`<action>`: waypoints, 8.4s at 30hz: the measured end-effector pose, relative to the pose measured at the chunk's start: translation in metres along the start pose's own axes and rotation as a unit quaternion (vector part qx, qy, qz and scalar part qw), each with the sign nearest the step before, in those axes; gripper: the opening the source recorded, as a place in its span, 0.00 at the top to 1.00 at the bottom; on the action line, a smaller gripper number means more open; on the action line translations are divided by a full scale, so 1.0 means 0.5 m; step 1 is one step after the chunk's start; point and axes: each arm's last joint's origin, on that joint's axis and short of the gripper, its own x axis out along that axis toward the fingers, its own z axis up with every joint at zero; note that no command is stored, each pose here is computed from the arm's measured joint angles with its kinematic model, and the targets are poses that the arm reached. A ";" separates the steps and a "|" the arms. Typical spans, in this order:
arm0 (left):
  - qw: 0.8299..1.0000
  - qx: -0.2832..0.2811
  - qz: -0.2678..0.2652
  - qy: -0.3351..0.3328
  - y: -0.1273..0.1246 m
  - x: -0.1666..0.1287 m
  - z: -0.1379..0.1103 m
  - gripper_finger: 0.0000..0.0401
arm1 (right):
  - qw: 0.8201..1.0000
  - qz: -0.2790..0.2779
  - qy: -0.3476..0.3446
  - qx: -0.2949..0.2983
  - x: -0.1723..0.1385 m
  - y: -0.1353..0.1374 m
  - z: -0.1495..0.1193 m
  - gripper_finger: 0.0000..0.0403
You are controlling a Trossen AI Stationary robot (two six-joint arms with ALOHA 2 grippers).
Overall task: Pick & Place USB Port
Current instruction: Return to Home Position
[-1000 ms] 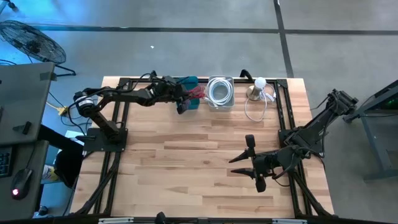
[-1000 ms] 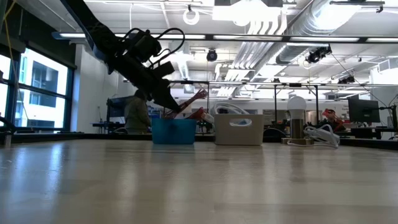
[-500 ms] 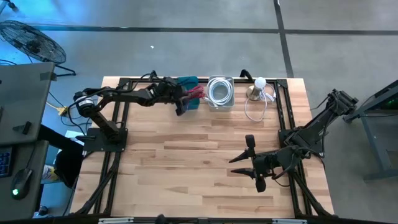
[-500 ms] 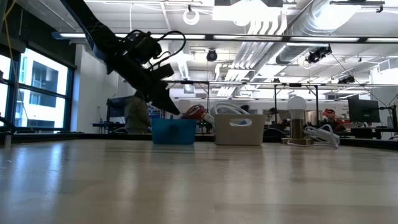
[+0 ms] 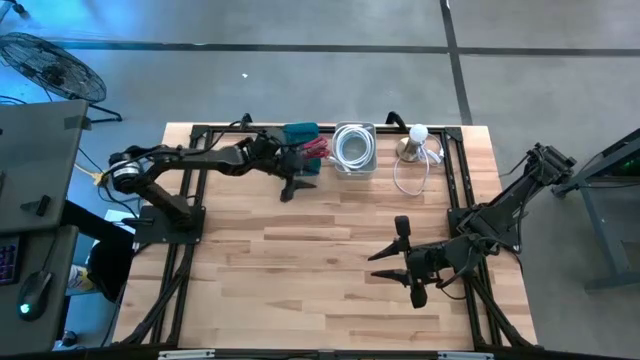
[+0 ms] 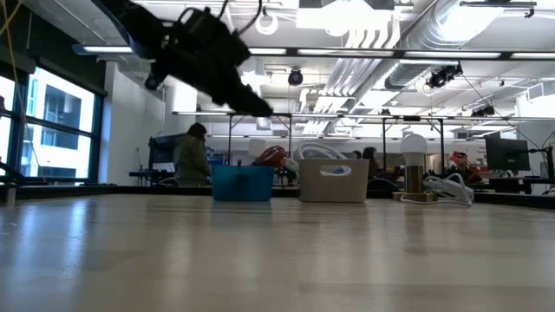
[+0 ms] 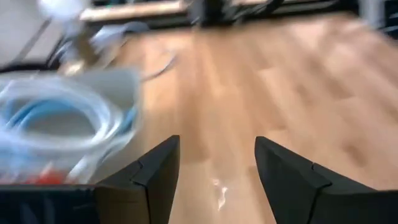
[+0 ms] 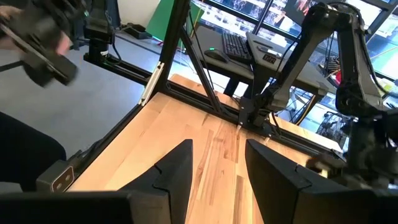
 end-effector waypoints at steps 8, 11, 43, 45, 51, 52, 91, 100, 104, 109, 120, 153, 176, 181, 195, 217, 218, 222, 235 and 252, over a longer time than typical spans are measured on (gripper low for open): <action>0.995 0.053 -0.077 -0.045 -0.074 -0.051 0.087 0.50 | 1.000 -0.001 -0.001 0.002 0.000 0.000 0.000 0.65; 0.992 0.080 -0.079 -0.053 -0.102 -0.085 0.110 0.50 | 1.000 -0.001 -0.003 0.004 0.000 0.000 0.001 0.65; 0.970 0.220 0.100 0.023 -0.287 -0.368 0.111 0.50 | 0.999 -0.036 -0.004 0.038 0.012 -0.026 0.000 0.65; 0.971 0.214 0.104 0.012 -0.287 -0.375 0.098 0.50 | 0.999 -0.036 -0.004 0.039 0.012 -0.027 0.000 0.65; 0.972 0.206 0.104 -0.051 -0.291 -0.388 0.046 0.50 | 0.999 -0.036 -0.004 0.039 0.012 -0.027 0.000 0.65; 0.971 0.205 0.104 -0.060 -0.292 -0.388 0.036 0.50 | 0.999 -0.036 -0.004 0.039 0.012 -0.027 0.000 0.65; 0.968 0.212 0.052 -0.121 -0.320 -0.278 -0.196 0.50 | 0.998 -0.036 -0.004 0.050 0.012 -0.027 0.000 0.65; 0.968 0.210 0.046 -0.132 -0.323 -0.273 -0.229 0.50 | 0.998 -0.036 -0.004 0.050 0.012 -0.027 0.000 0.65; 0.967 0.208 0.040 -0.144 -0.324 -0.272 -0.232 0.50 | 0.998 -0.038 -0.004 0.050 0.012 -0.027 0.000 0.65; 0.965 0.214 0.032 -0.145 -0.325 -0.271 -0.234 0.50 | 0.998 -0.039 -0.004 0.050 0.012 -0.027 0.000 0.65; 0.962 0.234 0.034 -0.139 -0.325 -0.270 -0.236 0.50 | 0.998 -0.039 -0.004 0.052 0.012 -0.027 0.000 0.65; 0.960 0.234 0.040 -0.150 -0.325 -0.271 -0.233 0.50 | 0.954 -0.296 -0.028 0.040 -0.279 -0.202 -0.067 0.65; 0.960 0.234 0.041 -0.150 -0.325 -0.271 -0.233 0.50 | 0.929 -0.335 -0.109 0.113 -0.291 -0.187 -0.284 0.65; 0.960 0.234 0.042 -0.150 -0.325 -0.271 -0.233 0.50 | 0.926 -0.343 -0.100 0.119 -0.278 -0.180 -0.319 0.65; 0.960 0.234 0.042 -0.150 -0.325 -0.271 -0.233 0.50 | 0.926 -0.341 -0.085 0.134 -0.254 -0.179 -0.373 0.65; 0.960 0.233 0.043 -0.150 -0.325 -0.271 -0.232 0.50 | 0.938 -0.293 -0.079 0.170 -0.219 -0.187 -0.444 0.65; 0.960 0.233 0.043 -0.150 -0.325 -0.271 -0.232 0.50 | 0.937 -0.292 -0.086 0.173 -0.217 -0.188 -0.448 0.65; 0.960 0.233 0.043 -0.150 -0.325 -0.271 -0.232 0.50 | 0.946 -0.263 -0.089 0.169 -0.214 -0.189 -0.449 0.65; 0.960 0.233 0.043 -0.150 -0.325 -0.271 -0.232 0.50 | 0.950 -0.265 -0.066 0.151 -0.212 -0.190 -0.455 0.65; 0.960 0.233 0.043 -0.150 -0.325 -0.271 -0.232 0.50 | 0.951 -0.265 -0.062 0.149 -0.212 -0.189 -0.456 0.65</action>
